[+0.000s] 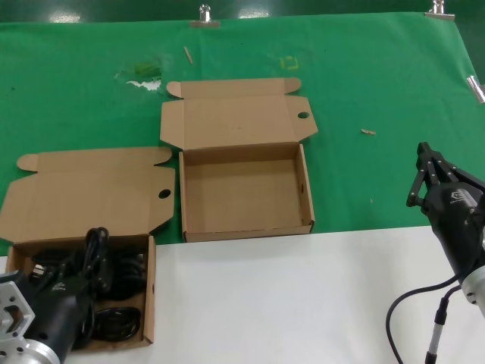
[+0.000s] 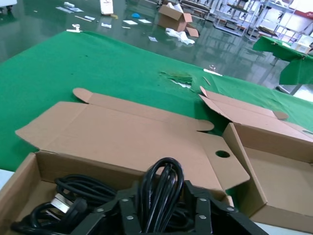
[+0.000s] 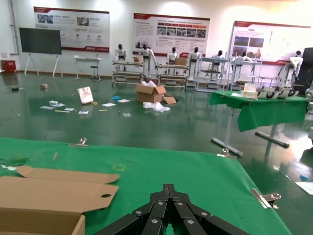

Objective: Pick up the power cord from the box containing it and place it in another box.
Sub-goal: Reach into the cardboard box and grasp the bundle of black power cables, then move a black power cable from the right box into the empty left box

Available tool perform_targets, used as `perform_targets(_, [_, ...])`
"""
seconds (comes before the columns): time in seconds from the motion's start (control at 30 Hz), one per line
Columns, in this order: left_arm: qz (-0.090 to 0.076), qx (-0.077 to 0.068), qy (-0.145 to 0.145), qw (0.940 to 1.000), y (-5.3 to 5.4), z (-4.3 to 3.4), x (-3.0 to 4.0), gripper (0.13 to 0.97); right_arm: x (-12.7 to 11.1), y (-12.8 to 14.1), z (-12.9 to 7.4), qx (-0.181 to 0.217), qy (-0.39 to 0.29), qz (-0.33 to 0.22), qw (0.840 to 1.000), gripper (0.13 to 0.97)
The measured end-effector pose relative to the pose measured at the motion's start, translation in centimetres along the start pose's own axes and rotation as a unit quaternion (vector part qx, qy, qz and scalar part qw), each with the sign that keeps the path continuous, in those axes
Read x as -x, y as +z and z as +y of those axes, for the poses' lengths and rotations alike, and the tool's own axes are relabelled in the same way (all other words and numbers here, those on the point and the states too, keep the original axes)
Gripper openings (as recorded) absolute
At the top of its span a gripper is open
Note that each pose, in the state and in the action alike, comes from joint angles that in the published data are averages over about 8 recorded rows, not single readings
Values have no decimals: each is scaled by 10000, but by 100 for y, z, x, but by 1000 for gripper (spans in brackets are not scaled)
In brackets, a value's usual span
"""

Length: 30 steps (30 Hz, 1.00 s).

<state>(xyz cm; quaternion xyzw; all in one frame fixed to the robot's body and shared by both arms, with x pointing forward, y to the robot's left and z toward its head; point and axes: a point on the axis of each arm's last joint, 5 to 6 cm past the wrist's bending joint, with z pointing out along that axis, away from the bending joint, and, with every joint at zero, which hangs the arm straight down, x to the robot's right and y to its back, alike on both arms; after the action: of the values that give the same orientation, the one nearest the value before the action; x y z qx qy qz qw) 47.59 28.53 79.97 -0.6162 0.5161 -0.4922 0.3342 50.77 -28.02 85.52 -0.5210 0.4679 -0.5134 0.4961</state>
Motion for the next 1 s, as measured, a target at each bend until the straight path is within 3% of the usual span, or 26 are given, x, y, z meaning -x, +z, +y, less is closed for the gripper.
perform_targets(0.2, [59, 23, 9, 10000, -13, 16, -36, 326, 0, 0, 0, 0, 0, 0, 10000, 138])
perform_targets(0.27, [84, 6, -16, 10000, -31, -1, -40, 287, 0, 0, 0, 1, 0, 0, 10000, 138])
perform_targets(0.4, [118, -70, -78, 9999, -89, -73, -26, 287, 0, 0, 1, 1, 0, 0, 10000, 138])
perform_targets(0.57, [147, -184, -142, 9996, -187, -194, 28, 232, 0, 0, 1, 1, 0, 0, 10000, 138])
perform_targets(0.77, [315, -368, -305, 9984, -331, -405, 97, 199, 0, 0, 0, 1, 0, 0, 10000, 138])
perform_targets(0.9, [571, -481, -585, 9955, -407, -549, 95, 197, 0, 0, 0, 0, 0, 0, 10000, 138])
perform_targets(1.0, [856, -500, -926, 9908, -426, -634, 50, 195, 0, 0, 0, 0, 1, 0, 10000, 137])
